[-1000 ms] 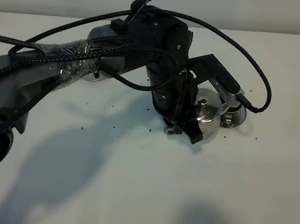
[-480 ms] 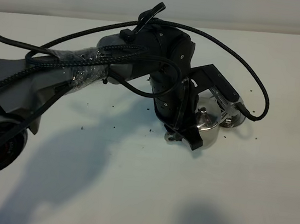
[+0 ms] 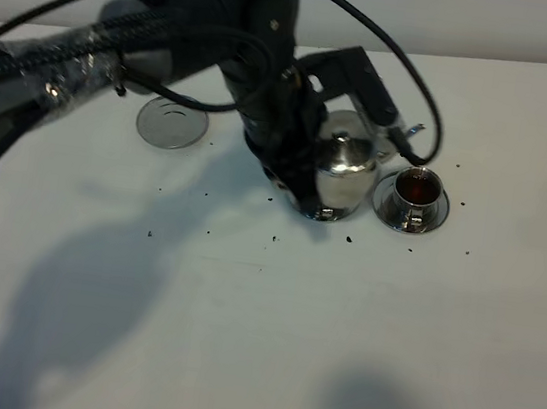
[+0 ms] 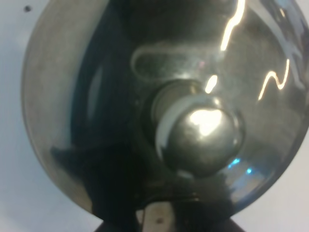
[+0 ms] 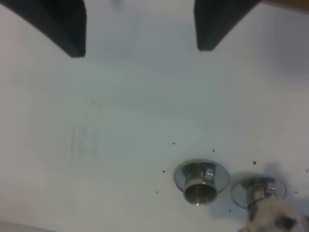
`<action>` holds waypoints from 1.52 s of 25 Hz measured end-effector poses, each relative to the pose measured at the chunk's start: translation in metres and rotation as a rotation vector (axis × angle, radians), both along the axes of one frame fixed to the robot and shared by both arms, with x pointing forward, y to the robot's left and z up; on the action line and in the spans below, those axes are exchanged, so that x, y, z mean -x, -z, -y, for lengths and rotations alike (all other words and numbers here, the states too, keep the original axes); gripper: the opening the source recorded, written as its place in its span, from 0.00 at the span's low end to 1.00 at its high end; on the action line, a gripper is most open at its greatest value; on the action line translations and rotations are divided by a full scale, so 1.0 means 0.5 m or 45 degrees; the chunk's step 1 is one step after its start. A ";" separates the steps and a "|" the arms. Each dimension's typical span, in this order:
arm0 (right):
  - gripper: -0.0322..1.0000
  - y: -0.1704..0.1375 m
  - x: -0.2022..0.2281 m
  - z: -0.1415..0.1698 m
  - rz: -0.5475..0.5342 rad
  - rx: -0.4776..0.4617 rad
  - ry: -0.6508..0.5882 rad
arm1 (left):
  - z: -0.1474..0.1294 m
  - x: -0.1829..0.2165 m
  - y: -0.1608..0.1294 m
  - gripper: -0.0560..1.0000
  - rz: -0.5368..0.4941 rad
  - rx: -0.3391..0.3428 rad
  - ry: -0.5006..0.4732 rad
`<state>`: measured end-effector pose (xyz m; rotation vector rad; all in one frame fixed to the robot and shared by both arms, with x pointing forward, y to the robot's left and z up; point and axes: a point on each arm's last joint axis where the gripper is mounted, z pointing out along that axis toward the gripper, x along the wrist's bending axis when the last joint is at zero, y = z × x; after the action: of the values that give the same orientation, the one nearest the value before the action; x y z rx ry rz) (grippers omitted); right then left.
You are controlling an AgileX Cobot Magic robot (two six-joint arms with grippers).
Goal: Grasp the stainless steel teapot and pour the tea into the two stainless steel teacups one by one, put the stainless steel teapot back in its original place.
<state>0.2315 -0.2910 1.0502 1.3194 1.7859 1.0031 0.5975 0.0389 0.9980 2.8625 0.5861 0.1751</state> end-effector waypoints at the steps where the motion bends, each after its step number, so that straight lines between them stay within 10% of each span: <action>1: 0.50 0.000 0.000 0.000 0.000 0.000 0.000 | -0.011 -0.007 0.000 0.26 0.007 -0.010 0.024; 18: 0.50 0.000 0.000 0.000 0.000 0.000 0.000 | -0.164 -0.133 -0.011 0.26 0.403 -0.208 0.490; 30: 0.50 0.000 0.000 0.000 0.000 0.000 0.000 | -0.176 -0.184 0.087 0.26 0.496 -0.518 0.864; 38: 0.50 0.000 0.000 0.000 0.000 0.000 0.000 | -0.158 -0.187 0.081 0.26 0.584 -0.579 0.975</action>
<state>0.2315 -0.2910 1.0502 1.3194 1.7859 1.0031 0.6910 0.1177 0.9576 3.0440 -0.7108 0.8780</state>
